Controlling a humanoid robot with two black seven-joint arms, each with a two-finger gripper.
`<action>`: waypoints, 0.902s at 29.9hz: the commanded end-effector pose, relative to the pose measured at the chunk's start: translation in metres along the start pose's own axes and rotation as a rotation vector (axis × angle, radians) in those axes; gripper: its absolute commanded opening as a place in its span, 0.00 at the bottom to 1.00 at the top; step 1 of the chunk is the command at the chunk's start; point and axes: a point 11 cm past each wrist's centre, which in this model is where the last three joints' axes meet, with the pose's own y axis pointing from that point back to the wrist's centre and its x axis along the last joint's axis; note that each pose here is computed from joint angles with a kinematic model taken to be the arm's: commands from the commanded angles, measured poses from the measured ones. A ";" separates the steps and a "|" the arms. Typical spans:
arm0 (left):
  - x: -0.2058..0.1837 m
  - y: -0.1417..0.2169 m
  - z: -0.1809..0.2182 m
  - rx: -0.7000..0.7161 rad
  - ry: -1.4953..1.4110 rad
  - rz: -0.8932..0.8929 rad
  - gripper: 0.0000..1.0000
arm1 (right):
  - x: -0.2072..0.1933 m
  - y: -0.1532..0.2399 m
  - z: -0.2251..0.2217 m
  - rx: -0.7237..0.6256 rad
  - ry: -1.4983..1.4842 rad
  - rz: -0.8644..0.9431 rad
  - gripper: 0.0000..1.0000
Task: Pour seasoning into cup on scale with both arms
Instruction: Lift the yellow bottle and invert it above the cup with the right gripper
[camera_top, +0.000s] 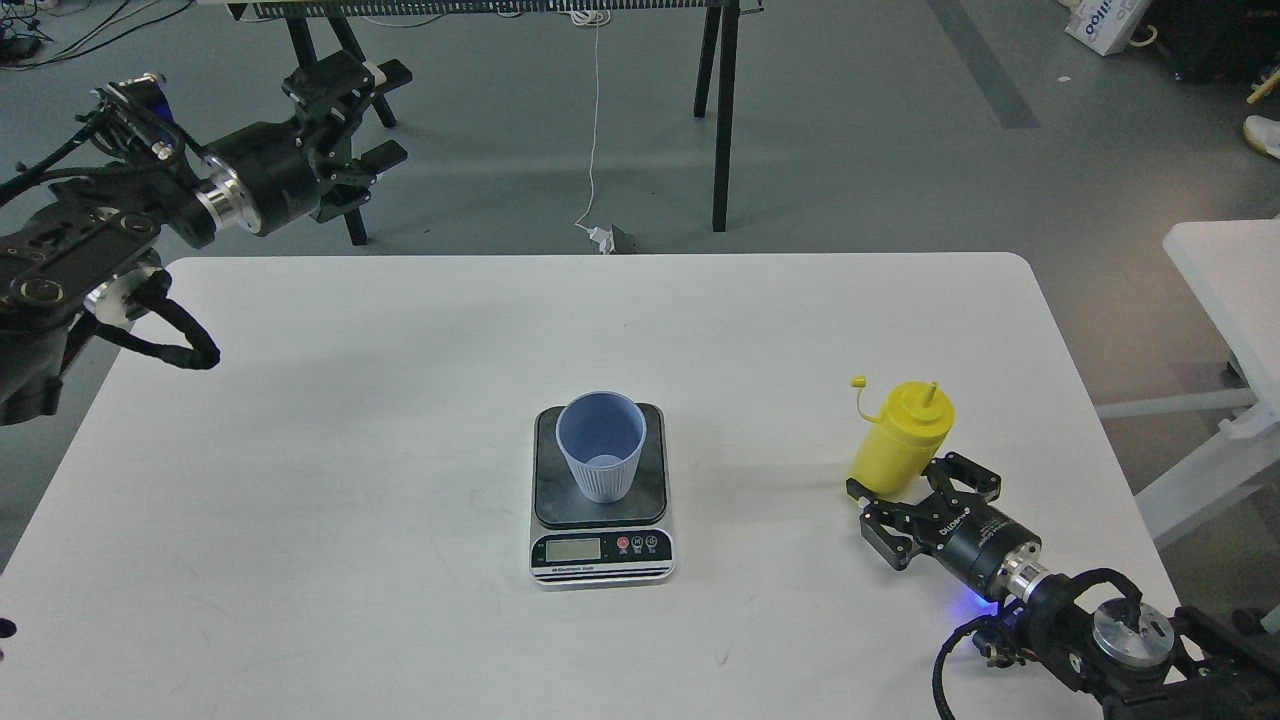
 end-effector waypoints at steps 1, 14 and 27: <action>0.001 0.000 0.002 -0.006 0.004 0.003 0.99 | -0.027 -0.012 -0.015 0.003 0.048 -0.046 0.01; 0.018 0.011 -0.010 -0.045 0.144 0.121 0.99 | -0.326 -0.082 -0.083 -0.041 1.214 -0.185 0.01; 0.027 0.007 -0.035 -0.072 0.301 0.285 0.99 | -0.413 -0.141 0.065 0.074 2.276 -0.211 0.02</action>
